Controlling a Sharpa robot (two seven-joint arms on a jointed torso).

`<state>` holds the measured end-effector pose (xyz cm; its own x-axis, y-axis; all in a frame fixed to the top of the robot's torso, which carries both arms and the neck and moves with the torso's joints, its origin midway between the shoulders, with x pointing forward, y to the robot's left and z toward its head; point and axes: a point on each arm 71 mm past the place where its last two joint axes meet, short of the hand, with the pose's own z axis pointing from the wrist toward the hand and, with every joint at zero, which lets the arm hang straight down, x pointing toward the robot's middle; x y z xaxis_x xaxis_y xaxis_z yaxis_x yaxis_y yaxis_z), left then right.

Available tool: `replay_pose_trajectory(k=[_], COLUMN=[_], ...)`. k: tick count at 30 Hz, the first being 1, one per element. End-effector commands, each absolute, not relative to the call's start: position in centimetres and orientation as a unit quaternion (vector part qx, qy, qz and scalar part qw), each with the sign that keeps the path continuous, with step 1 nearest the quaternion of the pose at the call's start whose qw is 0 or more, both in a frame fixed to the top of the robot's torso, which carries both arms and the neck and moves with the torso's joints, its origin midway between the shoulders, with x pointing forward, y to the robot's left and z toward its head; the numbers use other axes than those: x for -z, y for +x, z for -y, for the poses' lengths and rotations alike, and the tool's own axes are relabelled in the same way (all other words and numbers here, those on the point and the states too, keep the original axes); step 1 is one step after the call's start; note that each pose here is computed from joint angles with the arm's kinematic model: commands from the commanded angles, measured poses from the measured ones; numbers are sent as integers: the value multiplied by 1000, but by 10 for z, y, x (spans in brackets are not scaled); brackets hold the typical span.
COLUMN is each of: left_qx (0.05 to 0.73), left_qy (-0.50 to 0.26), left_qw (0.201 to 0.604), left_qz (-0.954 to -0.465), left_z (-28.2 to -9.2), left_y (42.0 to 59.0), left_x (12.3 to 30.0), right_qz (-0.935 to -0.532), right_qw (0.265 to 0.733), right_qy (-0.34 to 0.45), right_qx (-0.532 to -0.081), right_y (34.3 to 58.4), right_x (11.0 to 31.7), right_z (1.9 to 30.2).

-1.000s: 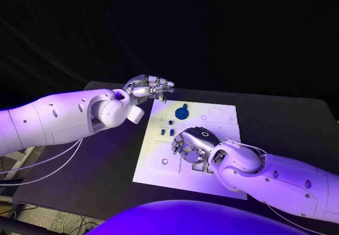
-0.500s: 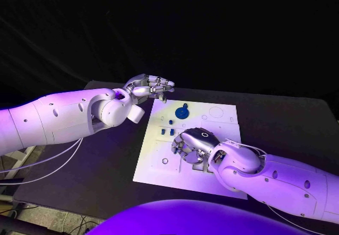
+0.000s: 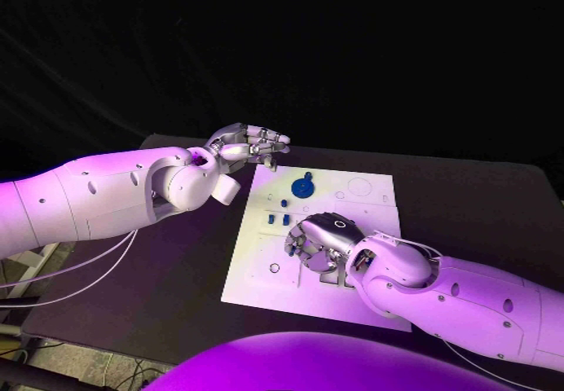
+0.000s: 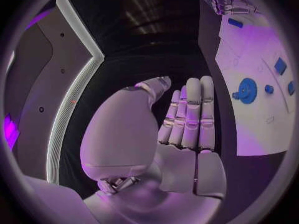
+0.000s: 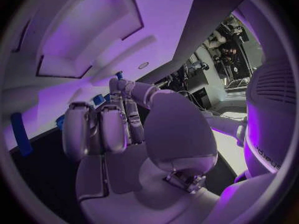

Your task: Assemble the parts on the task board

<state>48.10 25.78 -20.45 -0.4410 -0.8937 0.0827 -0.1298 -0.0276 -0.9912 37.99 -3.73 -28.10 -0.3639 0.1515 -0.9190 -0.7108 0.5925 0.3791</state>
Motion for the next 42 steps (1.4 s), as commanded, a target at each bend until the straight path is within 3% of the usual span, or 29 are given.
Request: replay_pose_trajectory(k=[1,28,42], left_qx=[591,590,590], left_qy=[-413,-413,-413], left_qw=[319,318,317], left_qz=[-615,-616,-617], left_z=[-256,-256,-256], left_y=[480,480,480], left_x=[203,203,204], right_qz=[-720,-744,-727], right_qw=[524,492,526], right_qy=[-202,-225,-196], right_qx=[-408,-392,-397], right_y=[379,379,382], right_x=[283,293,288], right_z=[36,35,41])
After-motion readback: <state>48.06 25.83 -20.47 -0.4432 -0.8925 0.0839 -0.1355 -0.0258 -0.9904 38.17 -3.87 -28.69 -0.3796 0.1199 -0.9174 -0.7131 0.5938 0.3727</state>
